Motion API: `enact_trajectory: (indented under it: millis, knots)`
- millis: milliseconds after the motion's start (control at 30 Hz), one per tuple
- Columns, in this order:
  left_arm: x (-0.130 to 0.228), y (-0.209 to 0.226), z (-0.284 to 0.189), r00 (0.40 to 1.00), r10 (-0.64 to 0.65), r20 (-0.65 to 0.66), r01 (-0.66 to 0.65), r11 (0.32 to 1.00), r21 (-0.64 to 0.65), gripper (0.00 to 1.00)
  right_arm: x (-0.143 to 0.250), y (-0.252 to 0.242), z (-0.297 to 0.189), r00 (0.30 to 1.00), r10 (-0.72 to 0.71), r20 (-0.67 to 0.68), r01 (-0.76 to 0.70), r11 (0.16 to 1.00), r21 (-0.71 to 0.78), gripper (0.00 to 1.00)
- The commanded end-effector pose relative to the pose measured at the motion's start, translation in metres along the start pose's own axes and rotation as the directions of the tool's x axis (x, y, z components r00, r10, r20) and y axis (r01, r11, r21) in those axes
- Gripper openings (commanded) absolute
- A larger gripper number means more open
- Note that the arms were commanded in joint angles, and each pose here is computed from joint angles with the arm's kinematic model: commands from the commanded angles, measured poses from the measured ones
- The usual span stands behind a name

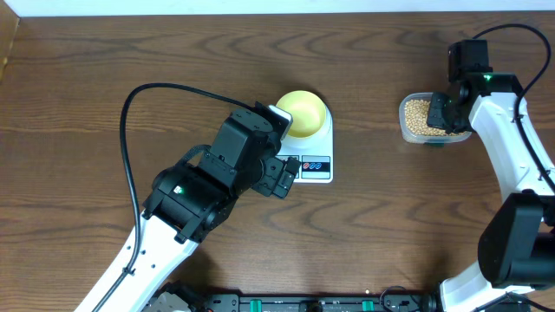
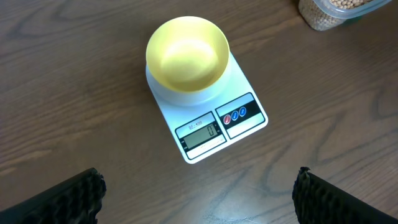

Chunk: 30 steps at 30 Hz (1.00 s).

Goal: Scoop item into bowl and weigh 50g on scale
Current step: 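Lower the scoop with the right gripper into the soybeans and scoop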

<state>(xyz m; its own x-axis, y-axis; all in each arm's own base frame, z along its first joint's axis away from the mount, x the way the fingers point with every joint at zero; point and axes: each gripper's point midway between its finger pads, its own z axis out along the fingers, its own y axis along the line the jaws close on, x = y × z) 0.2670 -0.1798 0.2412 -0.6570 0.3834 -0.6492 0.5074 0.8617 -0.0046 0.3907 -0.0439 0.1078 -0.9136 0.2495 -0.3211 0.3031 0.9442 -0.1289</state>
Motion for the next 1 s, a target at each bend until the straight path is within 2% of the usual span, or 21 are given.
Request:
enact_trajectory:
  millis: [0, 333, 633, 967]
  knots:
    - [-0.003, 0.003, -0.001, 1.0, -0.019, 0.004, 0.019, 1.0, -0.014, 0.99, 0.008, 0.014, 0.008, 0.999, 0.007, -0.046, -0.009, 0.998, -0.057, 0.01]
    - [-0.003, 0.003, -0.001, 1.0, -0.019, 0.004, 0.019, 1.0, -0.014, 0.99, 0.028, 0.034, 0.001, 0.988, 0.011, -0.154, -0.045, 0.974, -0.221, 0.01]
    - [-0.003, 0.003, -0.001, 1.0, -0.019, 0.004, 0.019, 1.0, -0.014, 0.99, 0.026, 0.02, 0.001, 0.972, 0.094, -0.216, -0.164, 0.928, -0.335, 0.01]
    - [-0.003, 0.003, -0.001, 1.0, -0.019, 0.004, 0.019, 1.0, -0.014, 0.99, 0.022, 0.008, -0.001, 0.961, 0.118, -0.25, -0.228, 0.848, -0.478, 0.01]
